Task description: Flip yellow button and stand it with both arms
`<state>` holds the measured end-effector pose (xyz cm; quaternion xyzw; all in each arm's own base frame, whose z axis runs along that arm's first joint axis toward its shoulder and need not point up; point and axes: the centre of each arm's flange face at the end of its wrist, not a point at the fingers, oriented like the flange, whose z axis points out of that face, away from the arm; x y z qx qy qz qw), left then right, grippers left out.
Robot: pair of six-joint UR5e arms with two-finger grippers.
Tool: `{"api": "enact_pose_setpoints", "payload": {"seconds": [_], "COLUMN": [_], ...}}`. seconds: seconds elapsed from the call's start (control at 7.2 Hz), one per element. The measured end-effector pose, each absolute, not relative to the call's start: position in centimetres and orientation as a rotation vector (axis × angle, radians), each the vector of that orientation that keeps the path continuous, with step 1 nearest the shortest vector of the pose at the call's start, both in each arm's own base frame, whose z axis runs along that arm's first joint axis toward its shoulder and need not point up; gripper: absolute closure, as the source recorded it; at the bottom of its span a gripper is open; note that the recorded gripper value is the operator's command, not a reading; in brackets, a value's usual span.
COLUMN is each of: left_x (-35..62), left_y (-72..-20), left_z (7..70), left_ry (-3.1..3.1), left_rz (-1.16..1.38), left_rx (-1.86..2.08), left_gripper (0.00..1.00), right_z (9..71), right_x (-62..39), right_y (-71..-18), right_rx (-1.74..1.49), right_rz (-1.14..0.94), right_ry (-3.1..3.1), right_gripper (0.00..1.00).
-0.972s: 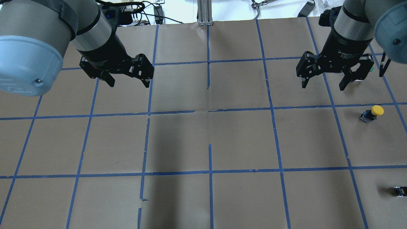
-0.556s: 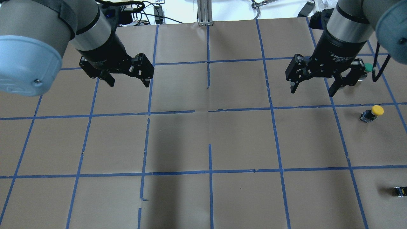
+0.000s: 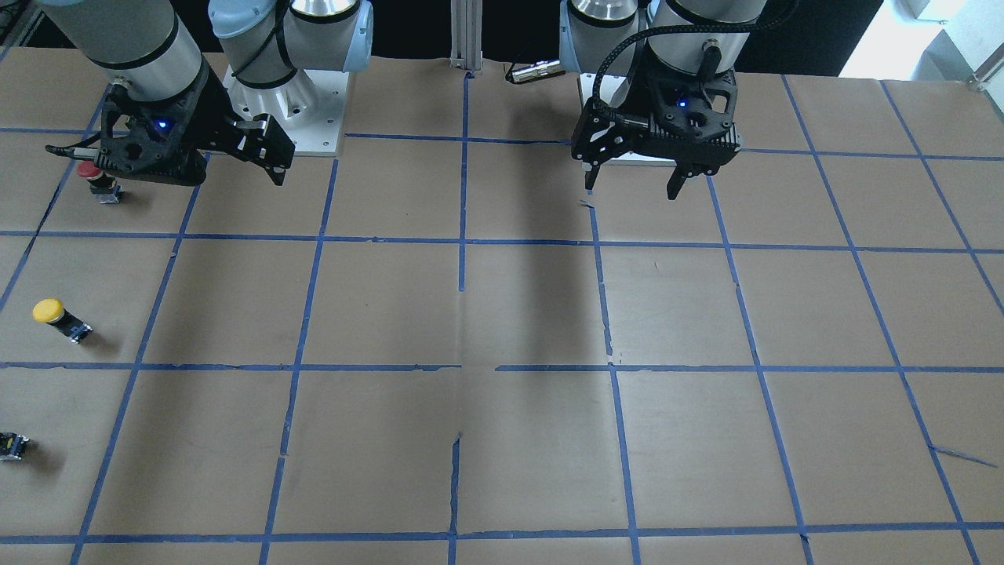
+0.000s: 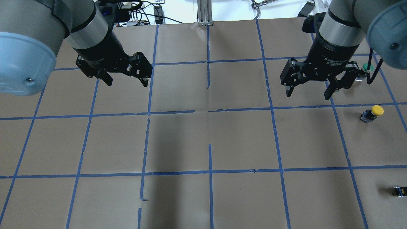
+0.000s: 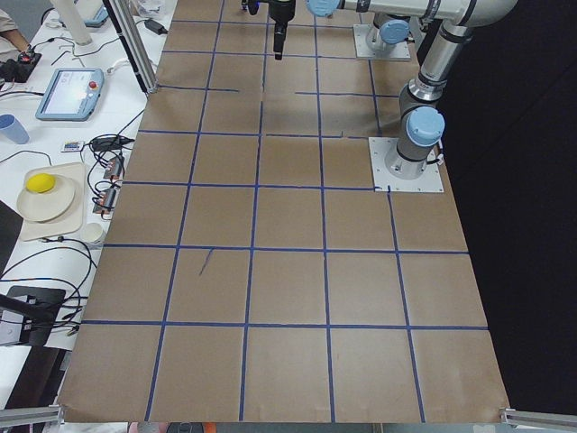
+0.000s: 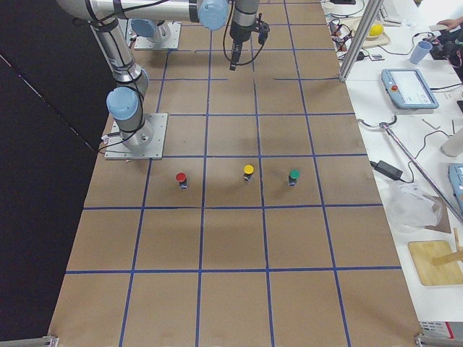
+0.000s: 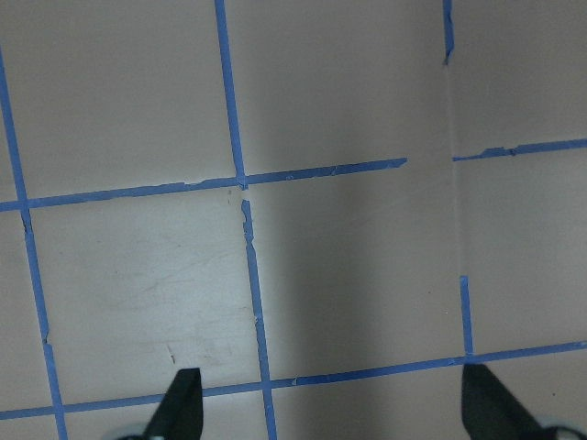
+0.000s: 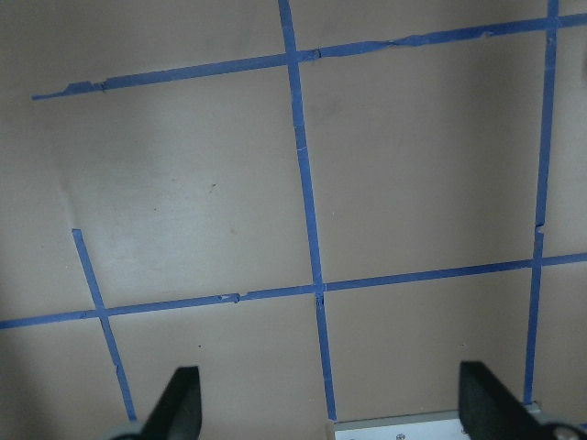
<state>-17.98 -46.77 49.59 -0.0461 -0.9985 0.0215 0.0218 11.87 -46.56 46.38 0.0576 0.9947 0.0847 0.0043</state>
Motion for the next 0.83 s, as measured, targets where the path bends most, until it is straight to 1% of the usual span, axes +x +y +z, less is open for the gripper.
{"api": "enact_pose_setpoints", "payload": {"seconds": [0.83], "left_x": [-17.87], "left_y": [-46.71], "left_z": [49.26], "left_ry": [-3.094], "left_rz": [0.057], "left_rx": [-0.141], "left_gripper": [0.0], "right_z": [46.72], "right_x": [11.7], "right_y": [-46.27], "right_rx": [0.184], "right_rz": [0.26], "right_ry": [3.138], "right_gripper": [0.0]}}
